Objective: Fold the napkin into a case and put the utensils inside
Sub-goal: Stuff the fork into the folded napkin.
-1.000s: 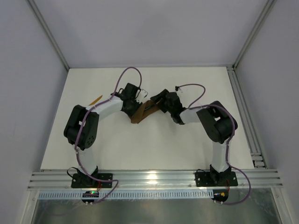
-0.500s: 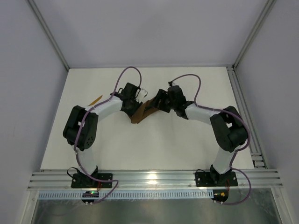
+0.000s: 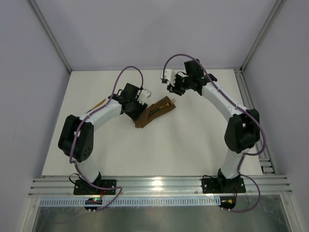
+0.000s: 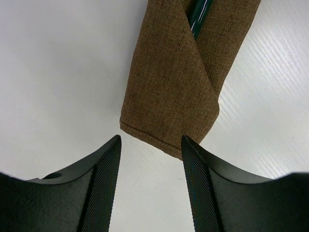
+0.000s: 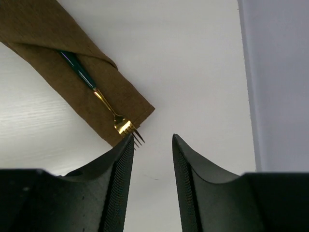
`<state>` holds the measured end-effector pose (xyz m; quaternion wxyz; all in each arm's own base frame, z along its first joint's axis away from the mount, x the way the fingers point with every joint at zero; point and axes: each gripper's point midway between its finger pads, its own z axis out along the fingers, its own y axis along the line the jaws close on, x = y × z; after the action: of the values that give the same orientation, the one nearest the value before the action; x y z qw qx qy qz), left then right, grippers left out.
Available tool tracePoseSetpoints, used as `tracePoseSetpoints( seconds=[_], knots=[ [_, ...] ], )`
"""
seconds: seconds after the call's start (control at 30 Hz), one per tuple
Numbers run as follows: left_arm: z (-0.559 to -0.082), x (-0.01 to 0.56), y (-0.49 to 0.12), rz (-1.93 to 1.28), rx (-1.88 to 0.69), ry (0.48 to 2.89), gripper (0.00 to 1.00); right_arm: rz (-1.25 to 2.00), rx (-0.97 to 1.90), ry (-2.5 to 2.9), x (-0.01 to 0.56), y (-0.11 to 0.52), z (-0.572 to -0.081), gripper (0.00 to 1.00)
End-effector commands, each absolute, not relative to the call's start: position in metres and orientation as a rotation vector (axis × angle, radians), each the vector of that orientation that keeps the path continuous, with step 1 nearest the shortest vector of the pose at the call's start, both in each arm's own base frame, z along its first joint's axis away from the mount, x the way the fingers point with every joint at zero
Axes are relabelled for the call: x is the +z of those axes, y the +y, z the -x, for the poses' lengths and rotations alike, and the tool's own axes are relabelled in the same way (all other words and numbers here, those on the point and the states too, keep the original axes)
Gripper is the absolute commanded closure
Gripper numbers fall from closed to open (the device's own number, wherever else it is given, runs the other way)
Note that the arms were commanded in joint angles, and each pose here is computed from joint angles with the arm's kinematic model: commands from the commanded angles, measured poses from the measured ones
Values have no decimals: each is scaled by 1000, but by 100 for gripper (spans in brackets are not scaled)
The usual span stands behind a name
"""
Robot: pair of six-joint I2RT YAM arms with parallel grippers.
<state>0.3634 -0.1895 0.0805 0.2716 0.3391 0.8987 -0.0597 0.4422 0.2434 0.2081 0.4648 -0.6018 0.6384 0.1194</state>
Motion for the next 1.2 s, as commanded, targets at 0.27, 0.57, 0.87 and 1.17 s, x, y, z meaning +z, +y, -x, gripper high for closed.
tracePoseSetpoints(
  seconds=[0.27,0.57,0.87,1.17],
  knots=[
    [-348,79,-185,-759,-308,2471,55,2071,292,1317,114,247,-455,56],
    [-345,57,-182,-762,-286,2523,55,2133,355,1294,83,277,-446,53],
    [-340,46,-184,-793,-283,2543,57,2177,323,1365,61,276,-449,53],
    [-333,38,-179,-814,-262,2564,57,2155,336,1415,48,279,-456,65]
  ],
)
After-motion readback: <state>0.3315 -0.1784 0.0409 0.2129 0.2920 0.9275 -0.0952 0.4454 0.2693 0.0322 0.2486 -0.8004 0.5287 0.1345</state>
